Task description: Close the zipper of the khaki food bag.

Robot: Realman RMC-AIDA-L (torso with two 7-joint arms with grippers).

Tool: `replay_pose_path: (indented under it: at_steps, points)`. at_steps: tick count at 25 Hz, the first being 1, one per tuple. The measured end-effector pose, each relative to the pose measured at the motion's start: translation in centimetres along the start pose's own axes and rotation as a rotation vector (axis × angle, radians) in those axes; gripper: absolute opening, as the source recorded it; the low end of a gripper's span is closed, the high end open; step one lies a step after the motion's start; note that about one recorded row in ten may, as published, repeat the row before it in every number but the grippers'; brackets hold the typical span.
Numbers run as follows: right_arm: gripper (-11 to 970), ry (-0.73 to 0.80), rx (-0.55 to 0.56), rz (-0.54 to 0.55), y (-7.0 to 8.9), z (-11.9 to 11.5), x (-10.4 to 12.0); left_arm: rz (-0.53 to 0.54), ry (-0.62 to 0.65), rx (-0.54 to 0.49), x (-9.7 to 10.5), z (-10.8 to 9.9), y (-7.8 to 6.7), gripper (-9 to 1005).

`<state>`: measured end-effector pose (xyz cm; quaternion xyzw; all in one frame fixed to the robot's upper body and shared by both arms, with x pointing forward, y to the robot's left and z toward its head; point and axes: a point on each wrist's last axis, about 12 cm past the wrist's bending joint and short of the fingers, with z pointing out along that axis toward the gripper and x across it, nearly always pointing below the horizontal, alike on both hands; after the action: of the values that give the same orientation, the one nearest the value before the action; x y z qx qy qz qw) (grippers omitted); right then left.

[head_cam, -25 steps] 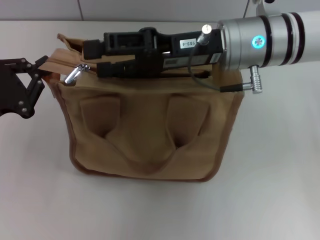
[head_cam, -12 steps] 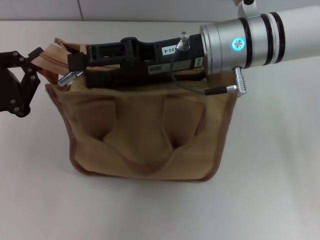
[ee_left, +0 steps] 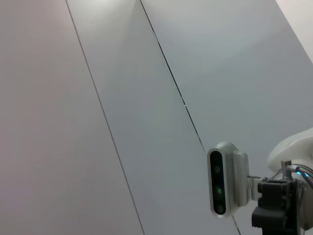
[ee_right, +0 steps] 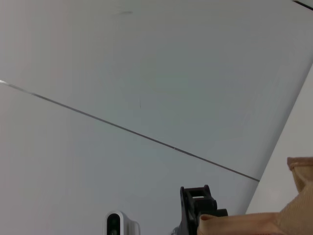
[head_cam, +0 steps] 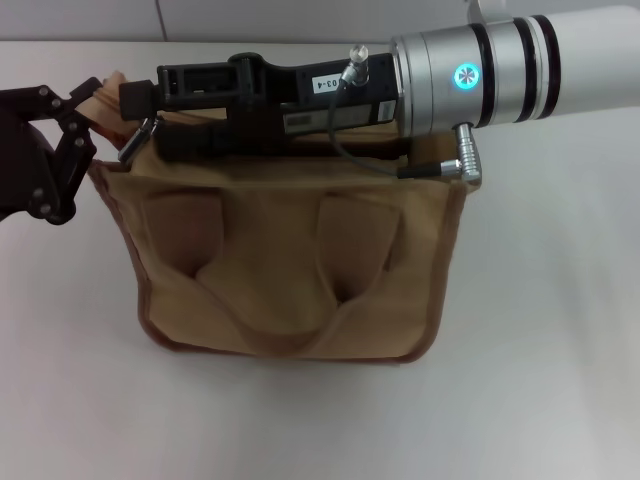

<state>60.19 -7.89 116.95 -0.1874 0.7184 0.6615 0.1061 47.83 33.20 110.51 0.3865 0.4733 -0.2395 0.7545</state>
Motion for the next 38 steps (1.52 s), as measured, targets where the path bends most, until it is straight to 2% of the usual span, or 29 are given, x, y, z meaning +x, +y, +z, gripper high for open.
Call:
replay_pose_path:
  at_steps: [13, 20, 38]
  points:
    - [809, -0.003, -0.003, -0.002, -0.20, -0.19, 0.29, -0.036, -0.008, -0.001, 0.07, 0.81, 0.40, 27]
    - [809, -0.038, -0.047, -0.016, -0.01, -0.64, 0.37, -0.035, -0.012, 0.004, 0.04, 0.99, 0.47, 29]
    - [809, -0.019, -0.017, -0.001, -0.49, -0.69, 0.81, -0.038, -0.013, -0.002, 0.08, 0.95, 0.44, 35]
